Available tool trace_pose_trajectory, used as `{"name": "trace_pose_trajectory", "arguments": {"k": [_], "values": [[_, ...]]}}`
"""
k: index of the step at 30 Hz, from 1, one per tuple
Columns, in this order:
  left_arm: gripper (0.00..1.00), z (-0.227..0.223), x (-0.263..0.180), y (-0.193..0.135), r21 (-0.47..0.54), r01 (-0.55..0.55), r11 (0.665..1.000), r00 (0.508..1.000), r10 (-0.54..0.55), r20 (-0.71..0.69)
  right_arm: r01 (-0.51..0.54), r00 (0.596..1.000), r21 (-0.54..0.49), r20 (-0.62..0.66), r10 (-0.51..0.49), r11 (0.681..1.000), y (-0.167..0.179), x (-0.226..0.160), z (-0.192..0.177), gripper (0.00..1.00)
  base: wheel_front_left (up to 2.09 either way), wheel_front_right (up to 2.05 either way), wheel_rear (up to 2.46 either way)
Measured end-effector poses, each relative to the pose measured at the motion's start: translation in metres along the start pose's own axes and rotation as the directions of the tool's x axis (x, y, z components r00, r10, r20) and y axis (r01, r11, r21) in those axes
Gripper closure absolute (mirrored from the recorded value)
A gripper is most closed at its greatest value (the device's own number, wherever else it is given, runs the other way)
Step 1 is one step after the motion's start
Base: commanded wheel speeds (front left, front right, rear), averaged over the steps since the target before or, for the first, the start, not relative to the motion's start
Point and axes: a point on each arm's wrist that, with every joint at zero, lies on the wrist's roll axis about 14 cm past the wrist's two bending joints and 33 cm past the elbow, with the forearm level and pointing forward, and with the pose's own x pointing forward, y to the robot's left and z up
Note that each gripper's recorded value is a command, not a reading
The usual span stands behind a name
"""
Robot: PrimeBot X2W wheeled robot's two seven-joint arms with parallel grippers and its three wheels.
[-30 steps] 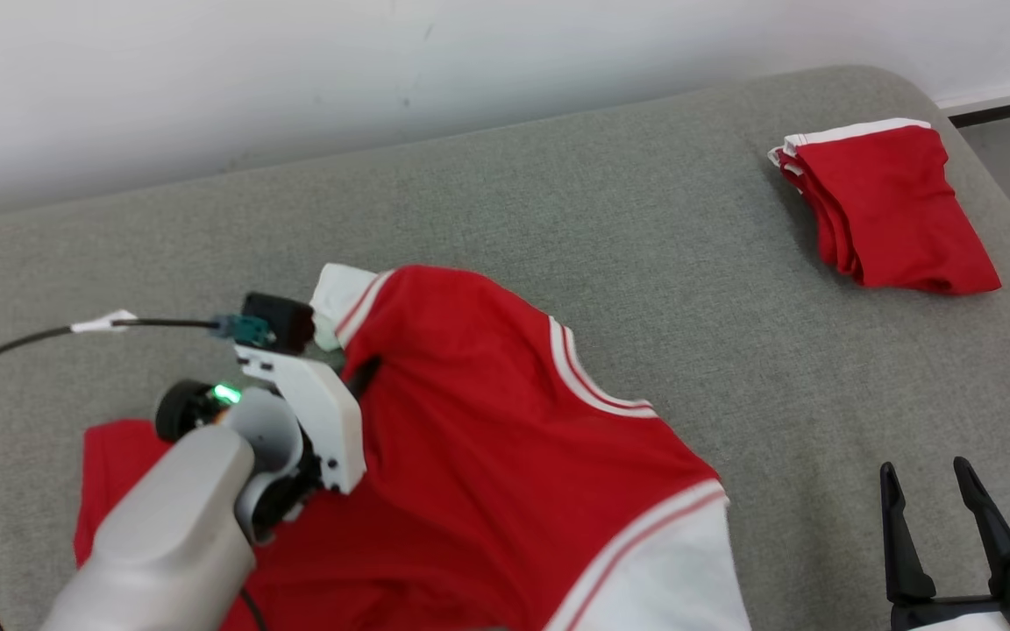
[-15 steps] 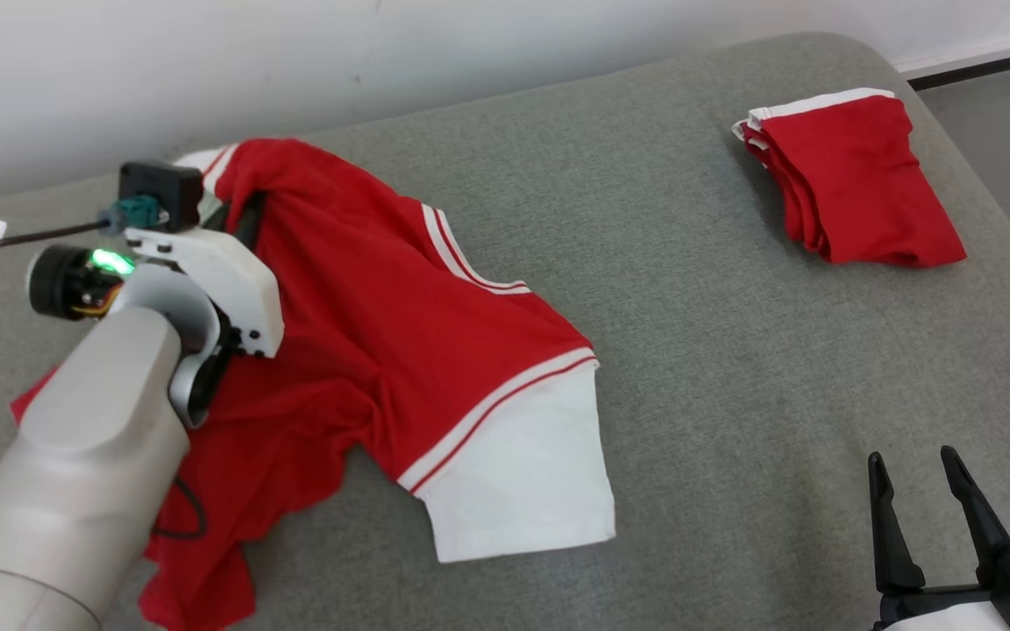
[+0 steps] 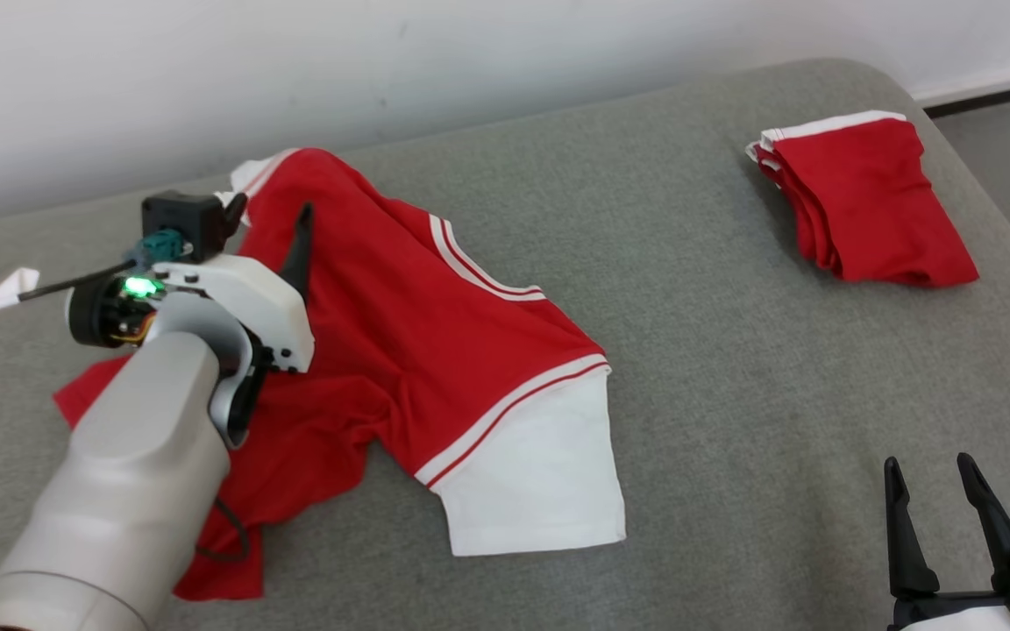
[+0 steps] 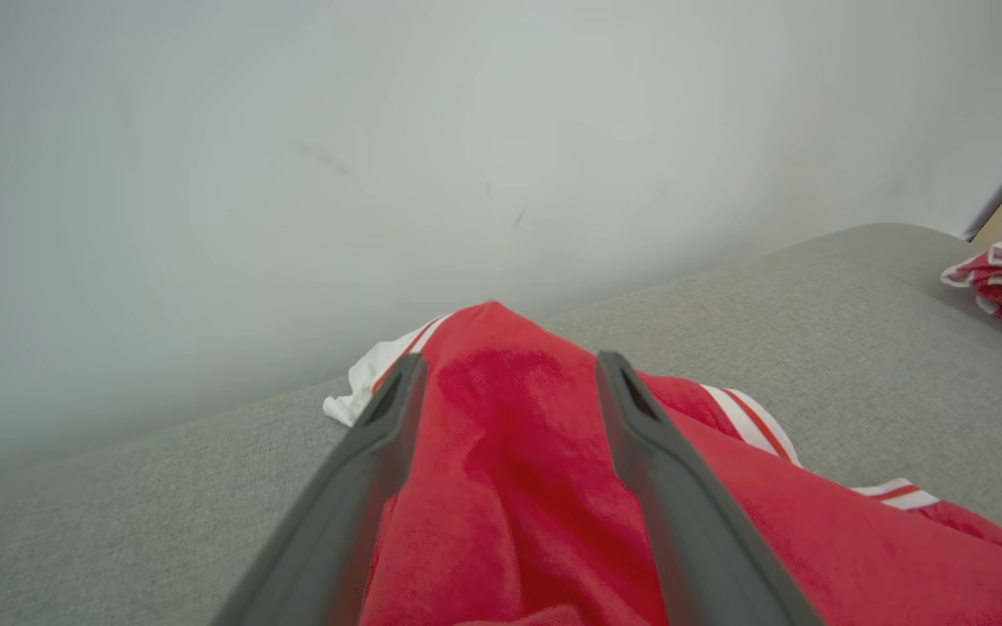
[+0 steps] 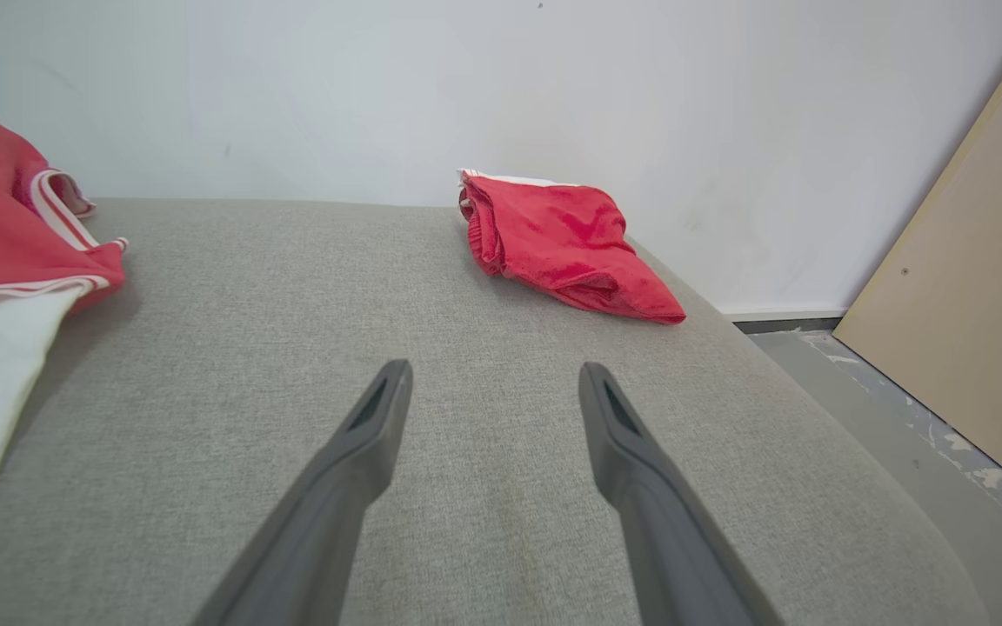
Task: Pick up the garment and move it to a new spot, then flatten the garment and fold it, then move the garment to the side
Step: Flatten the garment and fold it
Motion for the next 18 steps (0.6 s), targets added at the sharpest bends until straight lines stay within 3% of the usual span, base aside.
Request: {"name": "trace_pose_trajectory", "arguments": {"k": [13, 18], "values": [[0.0, 0.038, -0.082, -0.001, -0.093, -0.106, 0.99, 0.976, 0.122, 0.182, -0.055, 0.994, 0.005, 0.098, 0.054, 0.998, 0.012, -0.008, 0.025, 0.0, 0.0, 0.0, 0.0], [0.0, 0.024, -0.136, 0.001, -0.099, -0.174, 0.98, 0.96, 0.192, 0.205, -0.079, 0.989, 0.003, 0.126, 0.078, 0.997, 0.019, -0.008, 0.032, 0.0, 0.0, 0.0, 0.0]]}}
